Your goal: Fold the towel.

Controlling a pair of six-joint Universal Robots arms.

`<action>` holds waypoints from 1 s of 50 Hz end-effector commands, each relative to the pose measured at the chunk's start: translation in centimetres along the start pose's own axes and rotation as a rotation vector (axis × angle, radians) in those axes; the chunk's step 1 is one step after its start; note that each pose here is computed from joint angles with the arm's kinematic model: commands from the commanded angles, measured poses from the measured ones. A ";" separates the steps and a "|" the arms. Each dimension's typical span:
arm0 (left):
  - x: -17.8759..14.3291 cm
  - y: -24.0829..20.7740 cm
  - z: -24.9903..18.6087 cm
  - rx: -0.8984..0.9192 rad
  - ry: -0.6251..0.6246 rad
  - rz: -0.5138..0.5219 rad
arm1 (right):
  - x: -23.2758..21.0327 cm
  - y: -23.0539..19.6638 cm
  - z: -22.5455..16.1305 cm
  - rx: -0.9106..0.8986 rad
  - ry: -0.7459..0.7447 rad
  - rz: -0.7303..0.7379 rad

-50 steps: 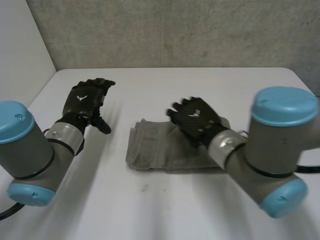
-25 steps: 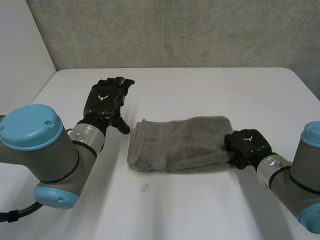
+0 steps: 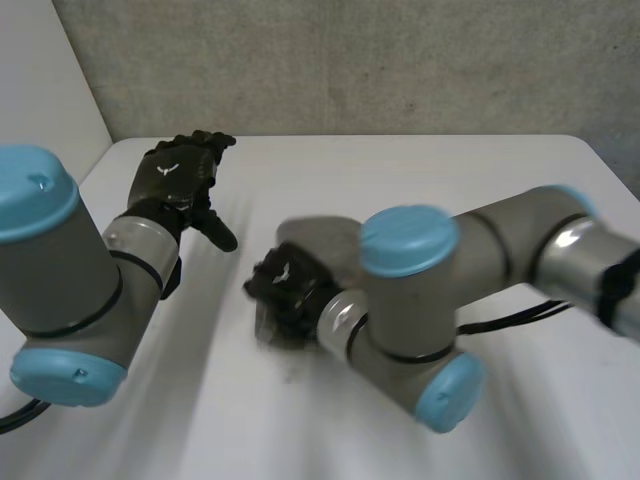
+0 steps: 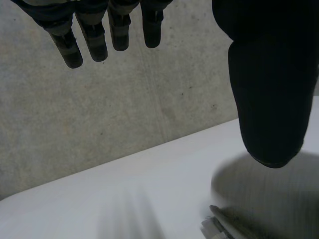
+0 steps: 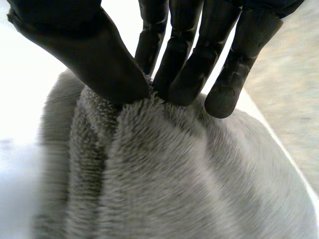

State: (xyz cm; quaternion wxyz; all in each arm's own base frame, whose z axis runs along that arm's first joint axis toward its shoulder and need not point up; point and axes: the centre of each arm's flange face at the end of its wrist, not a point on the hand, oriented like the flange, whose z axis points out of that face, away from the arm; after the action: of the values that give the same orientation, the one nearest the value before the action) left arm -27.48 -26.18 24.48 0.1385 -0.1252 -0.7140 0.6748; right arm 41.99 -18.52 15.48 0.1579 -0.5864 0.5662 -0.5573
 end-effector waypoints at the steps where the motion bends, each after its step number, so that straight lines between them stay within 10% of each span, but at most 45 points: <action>1: -0.3 -2.6 0.0 -0.050 -0.025 0.003 | -1.2 0.8 0.8 -0.069 -0.041 0.001; 21: 2.4 -0.8 2.0 -0.131 0.033 -0.083 | 9.9 1.4 -6.7 0.009 0.337 0.624; 50: 4.5 11.5 1.6 -0.412 0.084 0.059 | 8.6 7.9 -1.0 -0.230 0.265 0.682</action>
State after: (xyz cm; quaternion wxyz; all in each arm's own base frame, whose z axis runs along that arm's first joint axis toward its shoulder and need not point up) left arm -32.95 -26.02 14.03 0.1379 -0.1786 -0.8205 0.5252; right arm 34.51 -27.43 14.79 0.2076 -0.2830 0.8021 -0.4832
